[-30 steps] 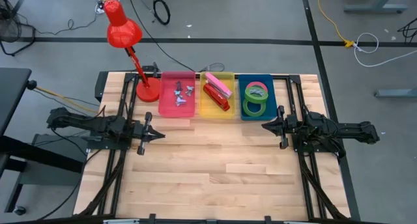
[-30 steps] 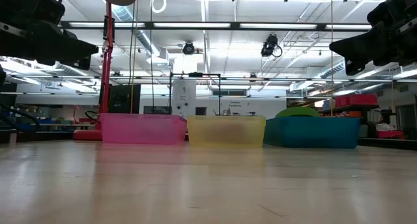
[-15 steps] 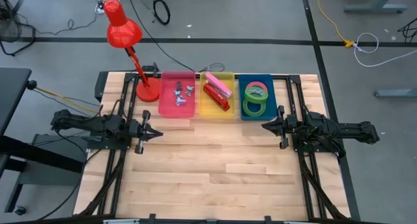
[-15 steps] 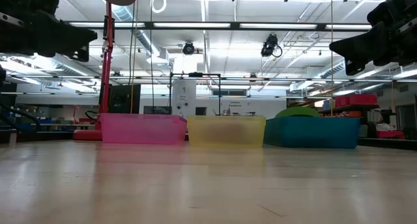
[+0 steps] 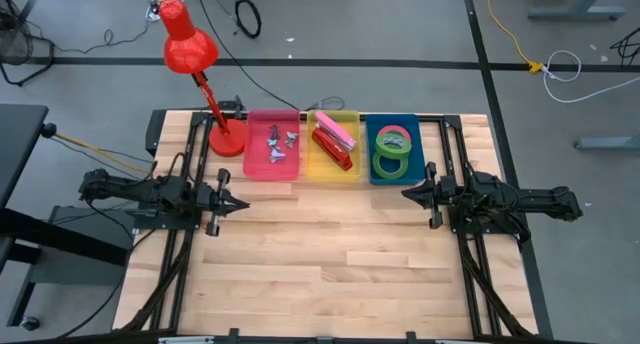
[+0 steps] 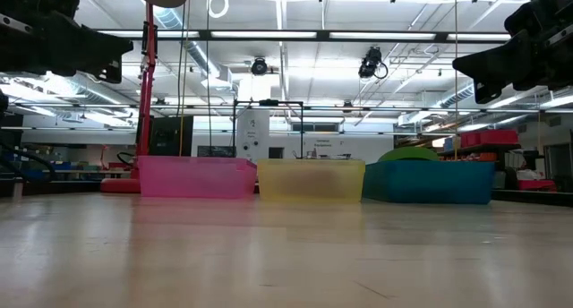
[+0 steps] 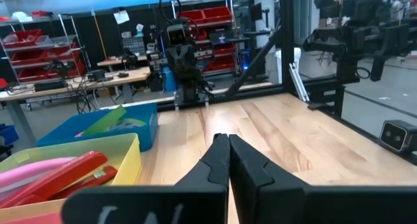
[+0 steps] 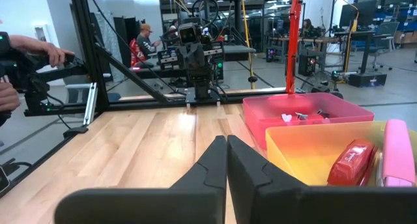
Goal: Pick and place Stapler, Stapler remover, tape
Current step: Return to Home Position
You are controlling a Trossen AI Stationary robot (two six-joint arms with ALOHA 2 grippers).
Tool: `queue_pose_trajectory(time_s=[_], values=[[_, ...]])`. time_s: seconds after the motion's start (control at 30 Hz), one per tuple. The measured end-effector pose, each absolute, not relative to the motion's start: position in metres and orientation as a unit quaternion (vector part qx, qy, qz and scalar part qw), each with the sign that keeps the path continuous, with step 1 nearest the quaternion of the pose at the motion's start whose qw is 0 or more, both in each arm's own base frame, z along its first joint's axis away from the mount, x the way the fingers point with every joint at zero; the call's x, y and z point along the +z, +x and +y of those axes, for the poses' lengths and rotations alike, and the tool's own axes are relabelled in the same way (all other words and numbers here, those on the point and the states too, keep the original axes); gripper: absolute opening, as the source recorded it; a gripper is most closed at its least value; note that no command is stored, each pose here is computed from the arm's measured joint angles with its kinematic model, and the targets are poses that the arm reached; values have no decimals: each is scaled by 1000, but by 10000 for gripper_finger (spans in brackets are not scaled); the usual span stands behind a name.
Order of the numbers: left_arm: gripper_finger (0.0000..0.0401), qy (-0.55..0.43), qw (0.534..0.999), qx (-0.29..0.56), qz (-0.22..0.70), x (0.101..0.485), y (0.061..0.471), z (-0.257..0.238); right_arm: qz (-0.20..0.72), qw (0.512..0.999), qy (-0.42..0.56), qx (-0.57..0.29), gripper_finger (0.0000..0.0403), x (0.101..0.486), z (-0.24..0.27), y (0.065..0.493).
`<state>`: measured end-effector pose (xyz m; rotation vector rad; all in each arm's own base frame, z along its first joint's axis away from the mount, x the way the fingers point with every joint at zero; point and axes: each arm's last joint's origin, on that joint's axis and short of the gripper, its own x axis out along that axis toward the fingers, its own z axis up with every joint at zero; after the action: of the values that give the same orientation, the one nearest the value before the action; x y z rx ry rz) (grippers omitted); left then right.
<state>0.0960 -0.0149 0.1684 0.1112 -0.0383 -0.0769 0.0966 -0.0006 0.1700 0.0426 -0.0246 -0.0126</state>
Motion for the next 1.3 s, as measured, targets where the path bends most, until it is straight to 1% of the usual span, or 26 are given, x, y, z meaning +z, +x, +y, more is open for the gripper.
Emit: queue_pose_trajectory(time_s=[1.3], values=[[9,54,998,-35,-28,170,96,-15,-12,1000,21,-6,16,170,-1,97]])
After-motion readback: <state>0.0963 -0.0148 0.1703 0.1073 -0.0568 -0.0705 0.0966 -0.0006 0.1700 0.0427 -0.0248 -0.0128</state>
